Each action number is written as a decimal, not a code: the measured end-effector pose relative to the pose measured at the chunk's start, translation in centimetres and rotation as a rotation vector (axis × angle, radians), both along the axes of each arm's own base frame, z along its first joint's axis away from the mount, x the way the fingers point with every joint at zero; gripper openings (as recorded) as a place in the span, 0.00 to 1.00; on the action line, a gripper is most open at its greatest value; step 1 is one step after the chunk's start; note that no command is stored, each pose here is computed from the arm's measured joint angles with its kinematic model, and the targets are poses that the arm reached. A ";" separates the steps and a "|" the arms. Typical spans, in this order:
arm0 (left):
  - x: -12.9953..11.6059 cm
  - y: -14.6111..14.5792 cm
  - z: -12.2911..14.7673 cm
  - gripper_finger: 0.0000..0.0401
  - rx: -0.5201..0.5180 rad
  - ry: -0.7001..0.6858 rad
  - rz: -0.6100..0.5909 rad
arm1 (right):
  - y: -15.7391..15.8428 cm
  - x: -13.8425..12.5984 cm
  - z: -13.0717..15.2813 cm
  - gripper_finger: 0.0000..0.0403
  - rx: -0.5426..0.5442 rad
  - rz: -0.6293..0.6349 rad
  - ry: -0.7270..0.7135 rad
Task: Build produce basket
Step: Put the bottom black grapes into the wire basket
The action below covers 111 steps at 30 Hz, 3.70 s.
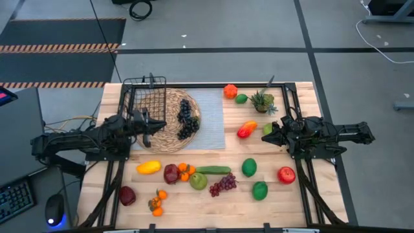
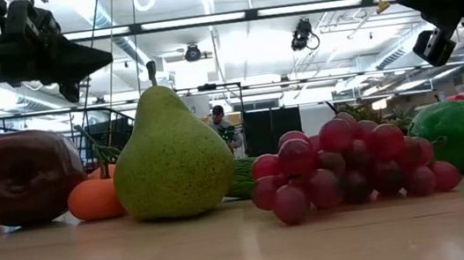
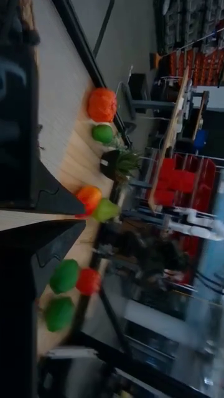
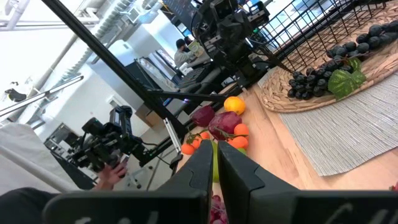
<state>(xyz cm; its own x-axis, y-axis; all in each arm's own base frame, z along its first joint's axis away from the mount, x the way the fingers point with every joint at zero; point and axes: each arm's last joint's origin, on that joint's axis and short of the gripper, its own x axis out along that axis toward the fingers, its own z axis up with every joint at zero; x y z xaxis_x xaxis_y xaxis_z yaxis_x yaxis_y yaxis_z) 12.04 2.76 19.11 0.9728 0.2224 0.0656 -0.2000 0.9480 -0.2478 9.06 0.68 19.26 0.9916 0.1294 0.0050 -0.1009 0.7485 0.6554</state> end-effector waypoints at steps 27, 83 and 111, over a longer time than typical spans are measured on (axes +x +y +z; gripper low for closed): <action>1.8 0.6 10.1 0.37 0.155 0.093 0.074 | -0.4 0.0 0.2 0.07 0.000 -0.146 -0.017; 11.1 2.6 11.0 0.61 0.062 0.599 0.014 | -2.7 7.5 17.2 0.66 -0.773 -0.614 0.205; 11.1 1.4 10.6 0.61 0.016 0.624 -0.025 | -6.6 16.2 11.6 0.66 -0.706 -0.324 0.514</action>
<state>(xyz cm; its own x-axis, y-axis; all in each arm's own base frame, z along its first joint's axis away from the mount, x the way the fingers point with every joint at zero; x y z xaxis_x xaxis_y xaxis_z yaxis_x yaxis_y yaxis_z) 23.14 4.14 29.75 0.8335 0.2028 -0.5139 -0.2802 0.9569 -0.0768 25.29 -5.95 30.83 0.8384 -0.3482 -0.4194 0.3587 0.9317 -0.0565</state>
